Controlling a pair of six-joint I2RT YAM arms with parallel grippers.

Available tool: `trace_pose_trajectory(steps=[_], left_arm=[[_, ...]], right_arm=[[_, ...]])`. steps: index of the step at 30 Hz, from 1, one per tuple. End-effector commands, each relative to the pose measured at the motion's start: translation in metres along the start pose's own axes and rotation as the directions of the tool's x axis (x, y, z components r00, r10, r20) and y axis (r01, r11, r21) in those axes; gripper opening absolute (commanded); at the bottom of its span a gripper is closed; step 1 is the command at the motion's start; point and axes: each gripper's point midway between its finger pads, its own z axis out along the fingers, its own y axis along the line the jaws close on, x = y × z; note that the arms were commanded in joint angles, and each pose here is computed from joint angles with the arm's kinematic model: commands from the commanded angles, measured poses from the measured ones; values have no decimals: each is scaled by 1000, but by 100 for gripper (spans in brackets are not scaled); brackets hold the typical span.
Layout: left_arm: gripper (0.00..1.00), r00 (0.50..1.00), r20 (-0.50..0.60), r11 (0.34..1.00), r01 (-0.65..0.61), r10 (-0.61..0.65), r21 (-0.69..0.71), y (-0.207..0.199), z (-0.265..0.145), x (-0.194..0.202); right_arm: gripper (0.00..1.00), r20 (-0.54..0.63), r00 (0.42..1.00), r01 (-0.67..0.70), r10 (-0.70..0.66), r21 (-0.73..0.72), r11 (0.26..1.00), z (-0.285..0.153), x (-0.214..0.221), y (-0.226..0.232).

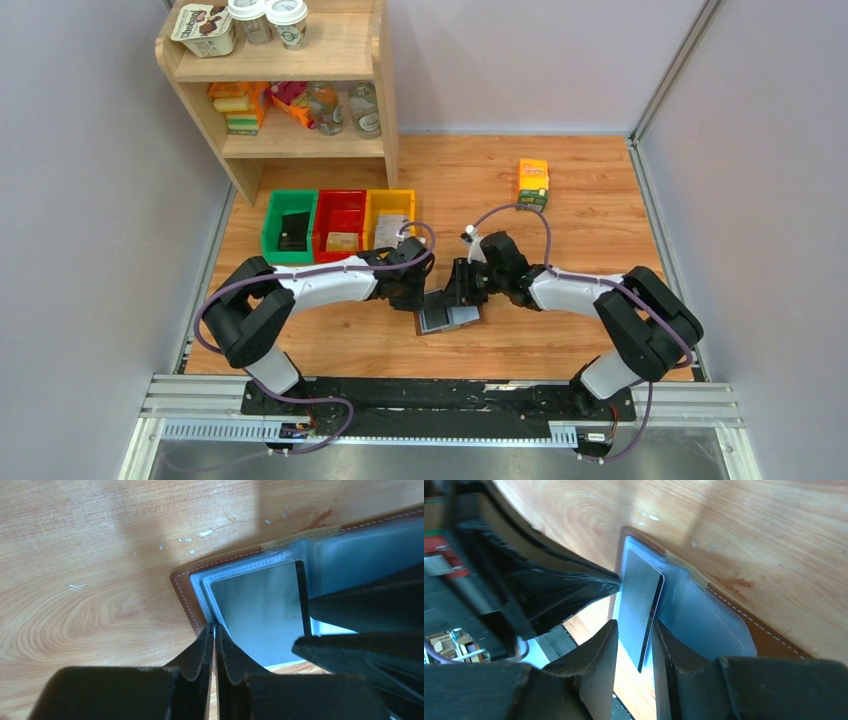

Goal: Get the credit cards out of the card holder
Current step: Remove the credit card from the card holder.

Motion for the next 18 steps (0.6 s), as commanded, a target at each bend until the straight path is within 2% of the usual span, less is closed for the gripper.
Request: trace_pose_trajectory(steps=[1,8,18], left_arm=[[11,1000,-25,1000,-14,14,-18,6,9,7],[10,1000,-24,999,-15,14,-33,9,10,7],[9,1000,-17,1000,-20,20,-15,4,10,4]], right_arm=[[33,69,996,69,-60,-142,987,-13,-15,39],[30,63,997,48,-38,-176,983,-12,-12,42],[27,-4,1000,-26,26,-185,982,7,-4,33]])
